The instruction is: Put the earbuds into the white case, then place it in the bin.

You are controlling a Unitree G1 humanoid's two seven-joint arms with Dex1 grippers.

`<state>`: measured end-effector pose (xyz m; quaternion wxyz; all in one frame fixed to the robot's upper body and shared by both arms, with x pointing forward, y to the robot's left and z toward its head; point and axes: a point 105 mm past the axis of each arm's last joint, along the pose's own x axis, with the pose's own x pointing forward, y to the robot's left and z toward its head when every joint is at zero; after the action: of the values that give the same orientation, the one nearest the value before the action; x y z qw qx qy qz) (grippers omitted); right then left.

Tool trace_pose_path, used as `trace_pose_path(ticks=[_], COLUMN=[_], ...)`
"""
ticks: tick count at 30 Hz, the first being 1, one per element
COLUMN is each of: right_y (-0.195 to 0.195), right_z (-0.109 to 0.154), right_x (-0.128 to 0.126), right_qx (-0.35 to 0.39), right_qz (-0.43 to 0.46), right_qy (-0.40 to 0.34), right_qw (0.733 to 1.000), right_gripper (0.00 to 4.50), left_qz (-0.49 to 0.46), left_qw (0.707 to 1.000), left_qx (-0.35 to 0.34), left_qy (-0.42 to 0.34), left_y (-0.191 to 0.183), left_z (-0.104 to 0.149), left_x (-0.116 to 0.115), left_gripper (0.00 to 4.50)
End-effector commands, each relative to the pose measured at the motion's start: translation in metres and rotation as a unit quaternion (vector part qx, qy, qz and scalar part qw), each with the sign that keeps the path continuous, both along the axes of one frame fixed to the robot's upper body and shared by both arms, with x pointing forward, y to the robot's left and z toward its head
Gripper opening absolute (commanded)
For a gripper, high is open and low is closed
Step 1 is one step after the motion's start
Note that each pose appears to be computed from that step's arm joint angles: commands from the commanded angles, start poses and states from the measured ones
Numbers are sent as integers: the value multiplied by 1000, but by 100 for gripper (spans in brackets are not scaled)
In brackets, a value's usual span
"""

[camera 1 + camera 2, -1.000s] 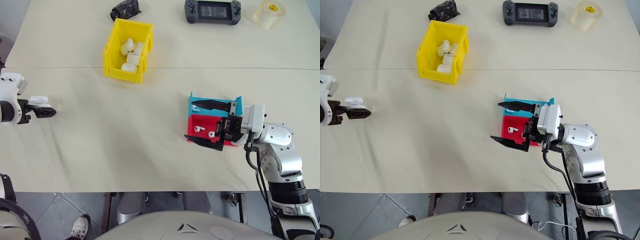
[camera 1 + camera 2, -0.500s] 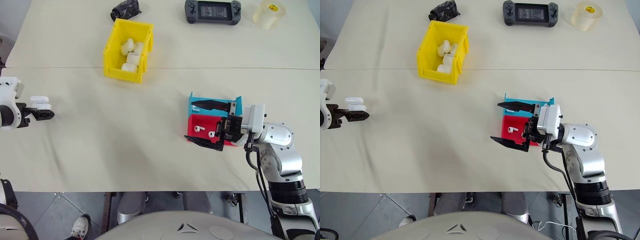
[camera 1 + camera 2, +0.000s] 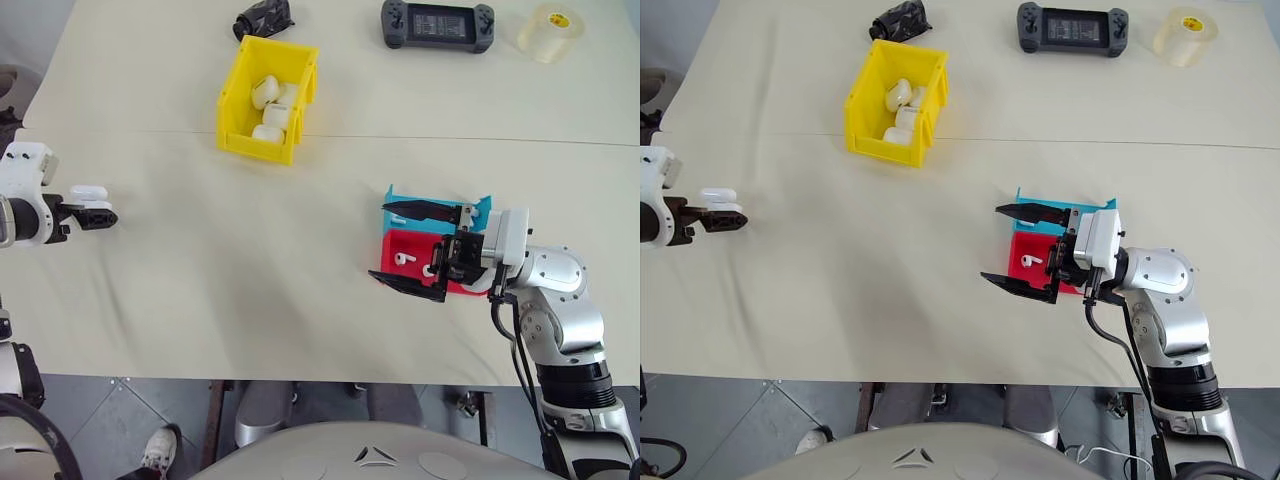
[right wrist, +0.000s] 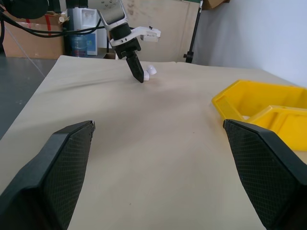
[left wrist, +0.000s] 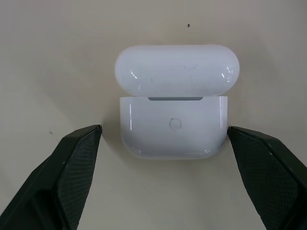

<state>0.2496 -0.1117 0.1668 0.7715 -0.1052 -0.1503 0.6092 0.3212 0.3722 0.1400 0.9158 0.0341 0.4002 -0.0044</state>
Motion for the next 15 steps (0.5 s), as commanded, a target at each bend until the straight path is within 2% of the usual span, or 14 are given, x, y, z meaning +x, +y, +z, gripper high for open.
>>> trace_pose_path(ticks=[1, 4, 7, 8, 11, 15], right_y=[3, 4, 4, 4, 3, -1], right_z=[6, 5, 5, 5, 5, 2], right_x=[-5, -5, -4, -4, -4, -4], right_qx=[4, 4, 3, 3, 1, -7], right_qz=[7, 8, 8, 8, 8, 5], right_qy=[-18, -18, -18, -17, -16, -11], right_qw=[1000, 1000, 1000, 1000, 1000, 1000], right_gripper=[450, 450, 450, 450, 450, 450], left_qz=[9, 10, 9, 9, -14, -122], left_qw=[1000, 1000, 1000, 1000, 999, 977], left_qx=[9, 8, 4, 2, -10, -60], left_qy=[14, 11, 2, -2, -41, -162], left_y=[4, 6, 7, 7, 3, -27], left_z=[-8, -7, -5, -4, 1, 21], left_x=[-2, -3, -4, -4, -2, 1], left_gripper=[448, 384, 293, 276, 276, 276])
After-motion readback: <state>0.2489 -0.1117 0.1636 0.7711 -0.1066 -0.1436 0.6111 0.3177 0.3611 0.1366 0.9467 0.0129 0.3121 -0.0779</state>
